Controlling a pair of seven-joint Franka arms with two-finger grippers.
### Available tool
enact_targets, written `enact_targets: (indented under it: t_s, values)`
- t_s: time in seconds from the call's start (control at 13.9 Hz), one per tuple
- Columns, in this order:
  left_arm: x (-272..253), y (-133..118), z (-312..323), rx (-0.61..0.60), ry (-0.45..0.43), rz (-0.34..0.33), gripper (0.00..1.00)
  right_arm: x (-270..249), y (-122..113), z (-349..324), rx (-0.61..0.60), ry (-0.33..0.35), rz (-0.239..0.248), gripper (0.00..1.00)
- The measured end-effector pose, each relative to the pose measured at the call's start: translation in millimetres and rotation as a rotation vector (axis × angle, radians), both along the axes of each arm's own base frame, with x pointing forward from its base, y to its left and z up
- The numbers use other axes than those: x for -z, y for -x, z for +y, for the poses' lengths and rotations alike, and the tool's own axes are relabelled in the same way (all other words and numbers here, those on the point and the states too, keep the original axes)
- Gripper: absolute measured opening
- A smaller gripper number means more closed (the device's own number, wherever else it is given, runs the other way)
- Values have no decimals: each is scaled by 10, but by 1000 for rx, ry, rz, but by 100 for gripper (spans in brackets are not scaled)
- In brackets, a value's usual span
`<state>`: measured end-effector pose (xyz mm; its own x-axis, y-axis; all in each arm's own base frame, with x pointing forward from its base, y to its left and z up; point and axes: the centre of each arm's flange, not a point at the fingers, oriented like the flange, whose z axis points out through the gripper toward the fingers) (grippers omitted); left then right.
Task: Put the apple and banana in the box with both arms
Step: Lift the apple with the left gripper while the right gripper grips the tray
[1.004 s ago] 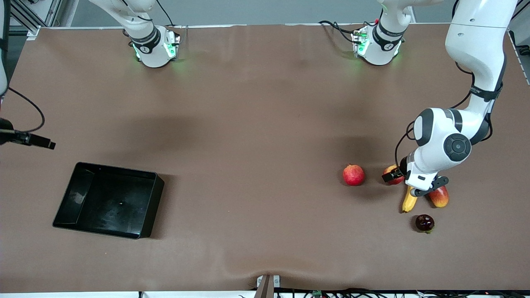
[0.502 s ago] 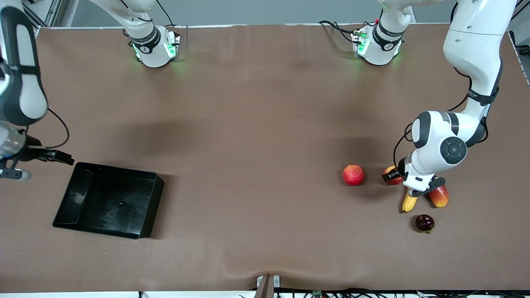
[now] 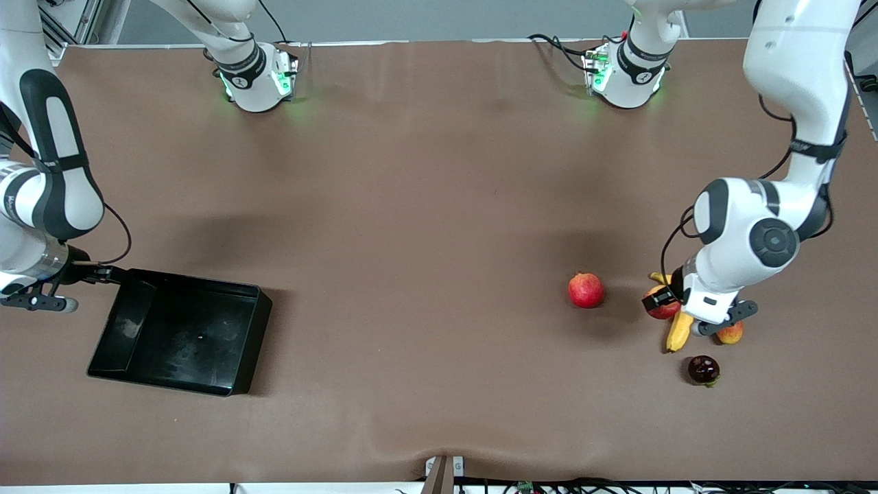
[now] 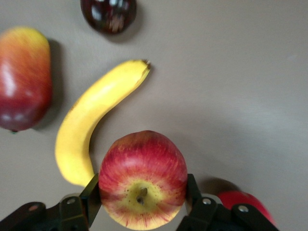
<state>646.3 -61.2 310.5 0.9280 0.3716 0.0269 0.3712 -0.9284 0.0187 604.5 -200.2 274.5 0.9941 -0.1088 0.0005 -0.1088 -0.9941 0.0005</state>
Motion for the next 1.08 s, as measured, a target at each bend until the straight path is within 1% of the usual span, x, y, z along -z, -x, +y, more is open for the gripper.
enact_targets:
  t_s: [0.14, 0.36, 0.43, 0.5, 0.57, 0.72, 0.86, 0.93, 1.08]
  values:
    - [-547, -29, -157, 24, -5, -12, 71, 175, -29, 25, -5, 1, -6, 100]
    - [-1207, -17, -359, 54, -5, -25, 71, 519, -16, 31, -5, -6, 20, 100]
    - [-1358, -14, -392, 59, -6, -24, 71, 576, -14, 32, -5, -8, 25, 96]
    - [-1467, -12, -425, 64, -6, -21, 71, 609, -15, 33, -5, -9, 29, 96]
    - [-1541, -8, -473, 72, -5, -16, 71, 624, -19, 33, -6, -9, 31, 91]
    - [-1656, 0, -571, 87, 0, -16, 71, 618, -33, 30, -6, -8, 28, 66]
    - [-1729, 4, -632, 100, -5, -19, 71, 604, -45, 27, -5, -8, 24, 45]
    - [-1765, 6, -648, 105, -9, -20, 71, 602, -46, 27, -5, -8, 24, 33]
    - [-1841, 4, -660, 108, -11, -21, 71, 600, -49, 29, -6, -8, 23, 14]
